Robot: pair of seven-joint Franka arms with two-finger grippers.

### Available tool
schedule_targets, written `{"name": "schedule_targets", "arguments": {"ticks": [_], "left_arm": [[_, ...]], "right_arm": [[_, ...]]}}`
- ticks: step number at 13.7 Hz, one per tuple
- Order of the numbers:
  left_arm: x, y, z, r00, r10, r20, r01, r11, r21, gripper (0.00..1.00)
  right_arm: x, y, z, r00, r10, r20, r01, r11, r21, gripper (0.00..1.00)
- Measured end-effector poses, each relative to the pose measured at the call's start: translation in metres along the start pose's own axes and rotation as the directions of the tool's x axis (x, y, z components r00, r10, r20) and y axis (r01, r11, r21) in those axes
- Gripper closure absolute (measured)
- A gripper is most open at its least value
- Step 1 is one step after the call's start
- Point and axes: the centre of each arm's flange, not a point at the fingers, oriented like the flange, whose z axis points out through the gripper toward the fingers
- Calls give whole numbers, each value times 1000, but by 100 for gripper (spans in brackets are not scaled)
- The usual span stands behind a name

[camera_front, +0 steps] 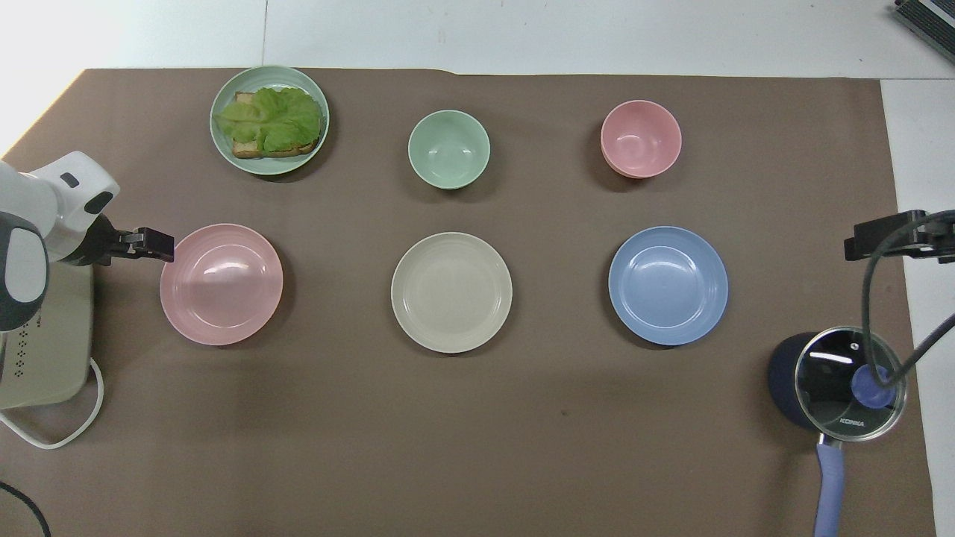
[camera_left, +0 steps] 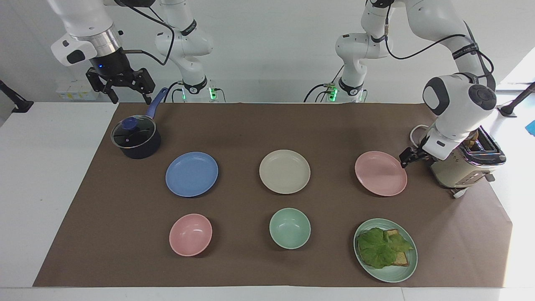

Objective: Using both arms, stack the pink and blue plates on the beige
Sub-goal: 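Reach the left gripper to the pink plate rim and grasp it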

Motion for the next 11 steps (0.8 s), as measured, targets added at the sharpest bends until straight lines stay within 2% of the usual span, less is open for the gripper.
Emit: {"name": "schedule_targets", "arguments": {"ticks": [3, 6, 9, 11], "left_arm": [[-4, -1, 33, 999, -40, 23, 40, 999, 4, 0], [-23, -10, 64, 993, -78, 87, 78, 997, 4, 0], [-35, -16, 74, 984, -139, 114, 139, 990, 7, 0], [-37, -14, 74, 977, -178, 115, 178, 984, 11, 26]], "right_arm": [[0, 0, 0, 1000, 0, 0, 0, 1000, 0, 0], [0, 0, 0, 1000, 0, 0, 0, 1000, 0, 0], [0, 0, 0, 1000, 1, 0, -1, 1000, 0, 0], [0, 0, 0, 1000, 1, 0, -1, 1000, 0, 0]]}}
